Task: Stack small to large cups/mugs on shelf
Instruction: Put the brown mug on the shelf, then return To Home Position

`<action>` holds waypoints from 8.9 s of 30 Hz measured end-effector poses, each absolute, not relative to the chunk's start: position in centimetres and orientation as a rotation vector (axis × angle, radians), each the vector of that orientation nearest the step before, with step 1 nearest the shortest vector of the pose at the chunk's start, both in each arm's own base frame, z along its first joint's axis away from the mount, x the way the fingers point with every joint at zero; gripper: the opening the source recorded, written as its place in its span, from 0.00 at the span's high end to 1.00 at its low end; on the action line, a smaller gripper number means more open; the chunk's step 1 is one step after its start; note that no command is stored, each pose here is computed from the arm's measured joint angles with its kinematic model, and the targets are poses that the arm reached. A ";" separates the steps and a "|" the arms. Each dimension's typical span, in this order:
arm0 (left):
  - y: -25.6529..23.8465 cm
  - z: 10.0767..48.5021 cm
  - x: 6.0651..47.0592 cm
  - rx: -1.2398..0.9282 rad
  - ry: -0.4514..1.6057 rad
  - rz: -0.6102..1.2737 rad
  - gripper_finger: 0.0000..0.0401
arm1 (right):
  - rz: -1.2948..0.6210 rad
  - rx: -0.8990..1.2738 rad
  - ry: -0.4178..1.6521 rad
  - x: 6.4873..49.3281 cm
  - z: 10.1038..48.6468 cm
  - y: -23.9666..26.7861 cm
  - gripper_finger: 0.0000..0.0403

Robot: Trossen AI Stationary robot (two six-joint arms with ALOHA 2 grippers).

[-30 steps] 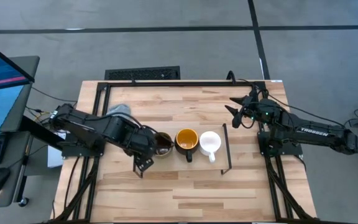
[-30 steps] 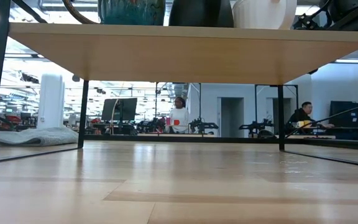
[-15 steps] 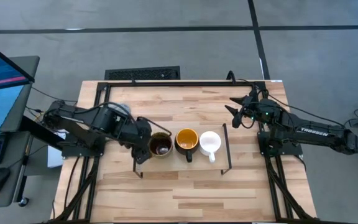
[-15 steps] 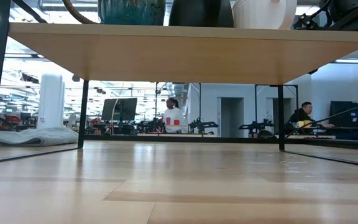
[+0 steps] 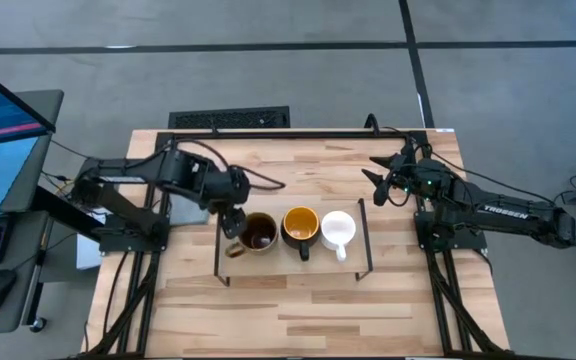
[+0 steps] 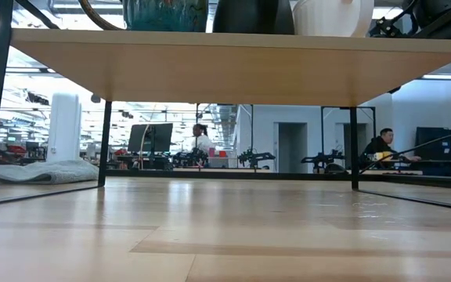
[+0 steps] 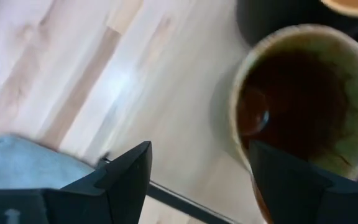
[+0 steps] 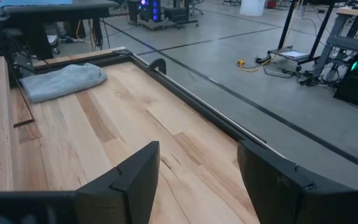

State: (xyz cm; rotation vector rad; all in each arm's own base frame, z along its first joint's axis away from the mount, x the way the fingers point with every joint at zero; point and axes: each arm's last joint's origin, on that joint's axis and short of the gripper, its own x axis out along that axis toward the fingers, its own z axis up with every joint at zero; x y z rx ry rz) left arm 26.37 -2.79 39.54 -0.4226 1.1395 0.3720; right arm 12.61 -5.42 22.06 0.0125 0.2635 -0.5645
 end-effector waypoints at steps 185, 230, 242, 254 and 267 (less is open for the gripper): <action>-2.8 38.4 28.5 -0.809 1.137 0.771 0.98 | -0.560 -0.042 0.279 12.6 22.0 -5.4 0.41; -3.0 38.5 28.5 -0.699 1.183 0.649 0.64 | -0.553 -0.082 0.292 12.6 22.0 -5.4 0.41; -2.5 43.0 27.1 -0.612 1.015 0.596 0.64 | -0.551 -0.081 0.291 12.6 22.0 -5.4 0.41; -0.6 48.1 22.6 -0.135 0.678 0.823 0.64 | -0.563 -0.027 0.197 12.8 22.8 -5.5 0.41; 0.6 46.3 19.3 0.123 0.737 0.843 0.64 | -0.596 -0.091 -0.061 12.6 25.4 -5.8 0.41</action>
